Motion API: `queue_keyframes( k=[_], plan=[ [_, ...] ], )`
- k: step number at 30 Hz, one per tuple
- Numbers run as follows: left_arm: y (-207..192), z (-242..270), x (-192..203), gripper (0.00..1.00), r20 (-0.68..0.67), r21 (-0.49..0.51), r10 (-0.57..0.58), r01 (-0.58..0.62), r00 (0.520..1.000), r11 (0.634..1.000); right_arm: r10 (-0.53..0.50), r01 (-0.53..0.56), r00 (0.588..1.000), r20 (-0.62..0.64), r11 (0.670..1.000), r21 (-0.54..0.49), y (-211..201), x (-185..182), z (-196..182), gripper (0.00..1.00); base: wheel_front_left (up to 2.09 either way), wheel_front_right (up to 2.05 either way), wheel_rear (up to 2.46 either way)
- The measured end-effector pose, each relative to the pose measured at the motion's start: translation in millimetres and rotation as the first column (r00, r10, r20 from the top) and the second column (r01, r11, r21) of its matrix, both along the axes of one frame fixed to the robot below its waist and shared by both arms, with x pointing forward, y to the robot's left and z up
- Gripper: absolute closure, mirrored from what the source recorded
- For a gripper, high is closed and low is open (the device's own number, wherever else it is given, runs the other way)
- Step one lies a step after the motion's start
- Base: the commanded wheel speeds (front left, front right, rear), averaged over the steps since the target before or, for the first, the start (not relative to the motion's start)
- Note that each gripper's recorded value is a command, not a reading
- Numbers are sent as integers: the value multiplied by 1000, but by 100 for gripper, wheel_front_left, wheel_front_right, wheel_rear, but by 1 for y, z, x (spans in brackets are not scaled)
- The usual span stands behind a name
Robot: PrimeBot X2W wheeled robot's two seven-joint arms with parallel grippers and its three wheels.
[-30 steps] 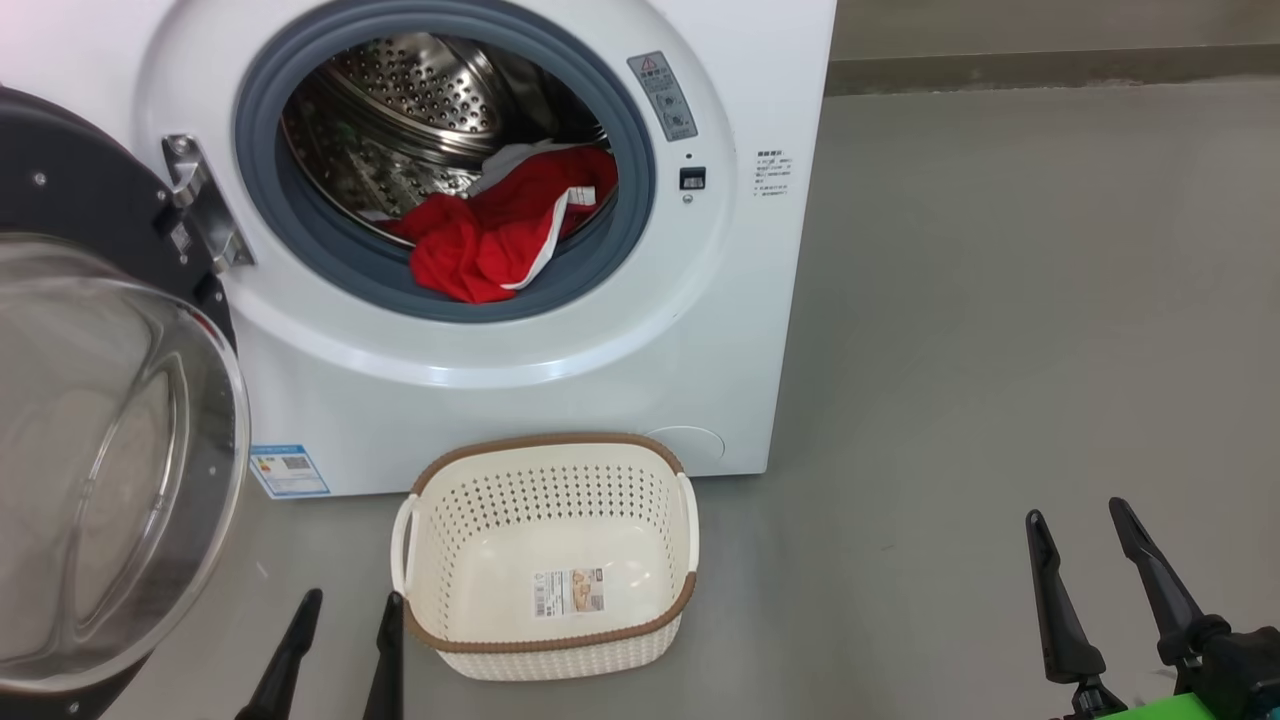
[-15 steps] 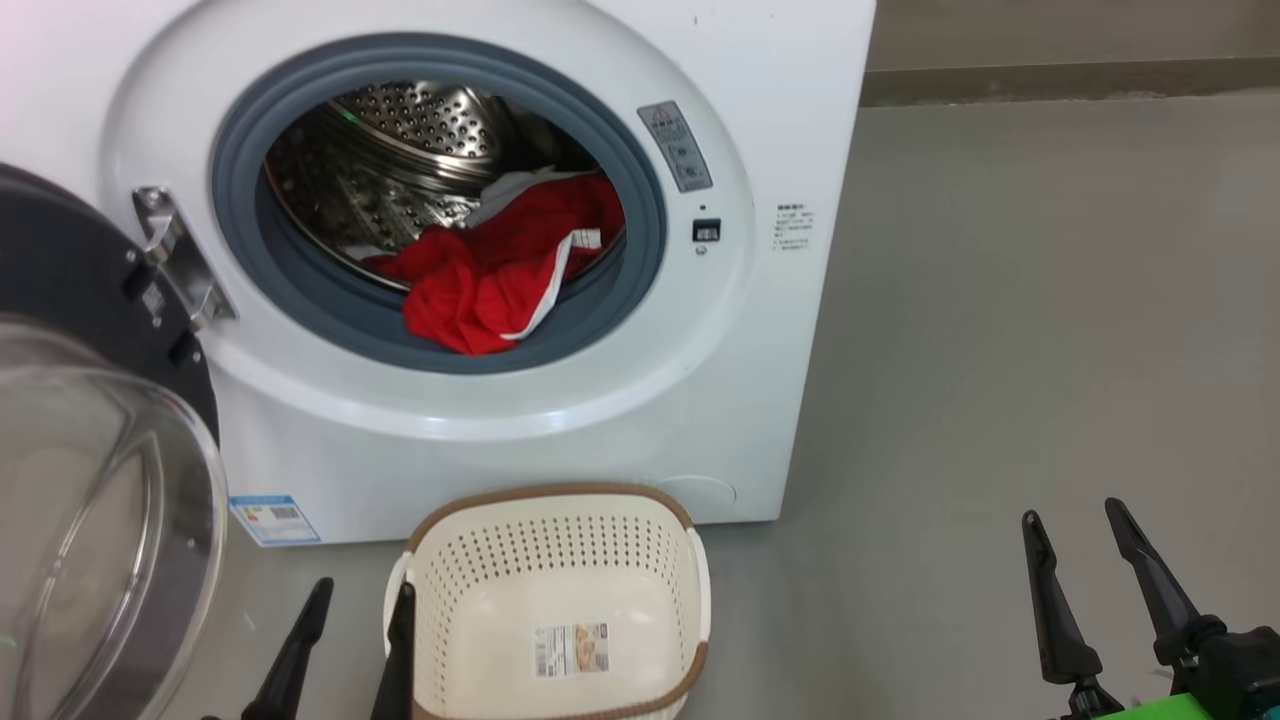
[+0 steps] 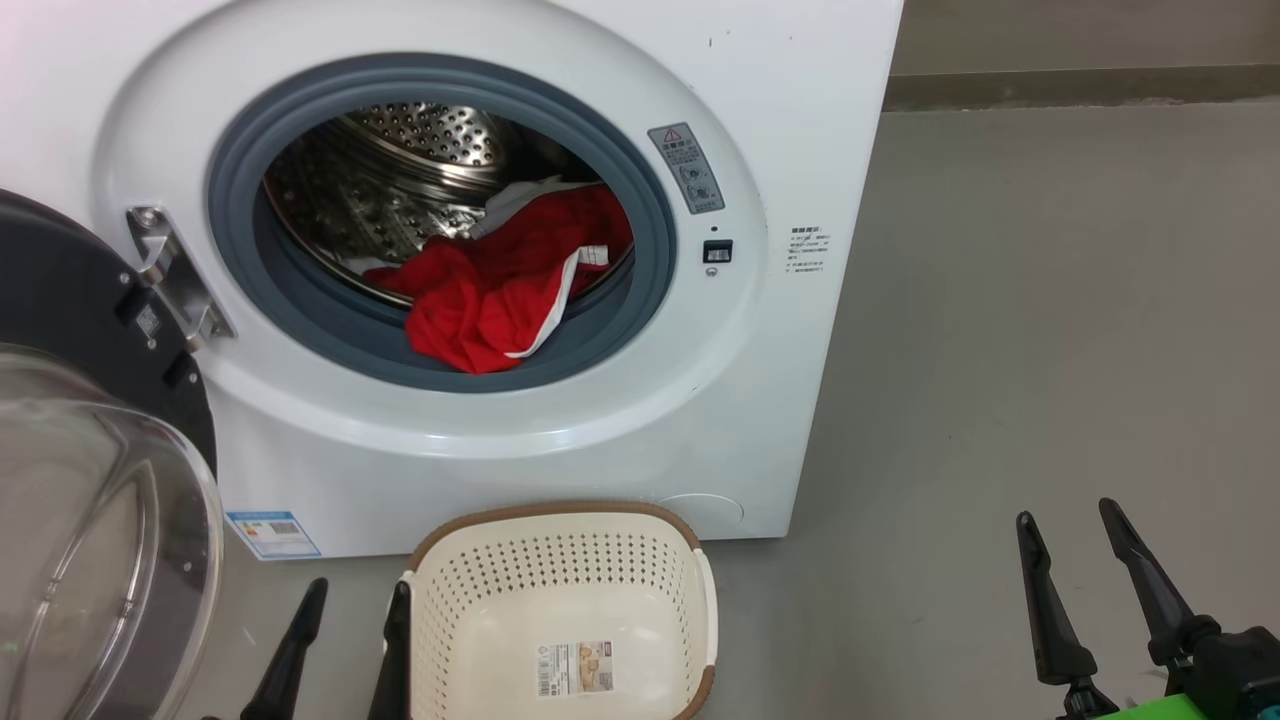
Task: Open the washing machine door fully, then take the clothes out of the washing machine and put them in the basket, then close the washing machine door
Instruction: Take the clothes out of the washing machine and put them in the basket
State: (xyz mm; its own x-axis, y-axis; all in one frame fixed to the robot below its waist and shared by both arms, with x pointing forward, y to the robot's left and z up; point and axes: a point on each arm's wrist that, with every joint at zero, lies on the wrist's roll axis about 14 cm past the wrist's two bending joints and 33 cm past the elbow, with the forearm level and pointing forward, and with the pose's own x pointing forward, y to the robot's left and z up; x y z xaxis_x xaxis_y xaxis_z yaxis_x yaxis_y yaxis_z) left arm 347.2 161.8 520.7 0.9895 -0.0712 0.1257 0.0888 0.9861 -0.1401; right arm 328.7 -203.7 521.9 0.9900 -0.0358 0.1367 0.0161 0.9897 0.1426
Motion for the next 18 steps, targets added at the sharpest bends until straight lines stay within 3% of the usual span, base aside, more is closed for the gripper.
queue_keyframes(
  k=[18],
  plan=[
    [11,4,10,0,9,-10,73,-73,997,997,10,-10,999,-40,1000,15,3,8,-12,0,0,0,0]
  ],
)
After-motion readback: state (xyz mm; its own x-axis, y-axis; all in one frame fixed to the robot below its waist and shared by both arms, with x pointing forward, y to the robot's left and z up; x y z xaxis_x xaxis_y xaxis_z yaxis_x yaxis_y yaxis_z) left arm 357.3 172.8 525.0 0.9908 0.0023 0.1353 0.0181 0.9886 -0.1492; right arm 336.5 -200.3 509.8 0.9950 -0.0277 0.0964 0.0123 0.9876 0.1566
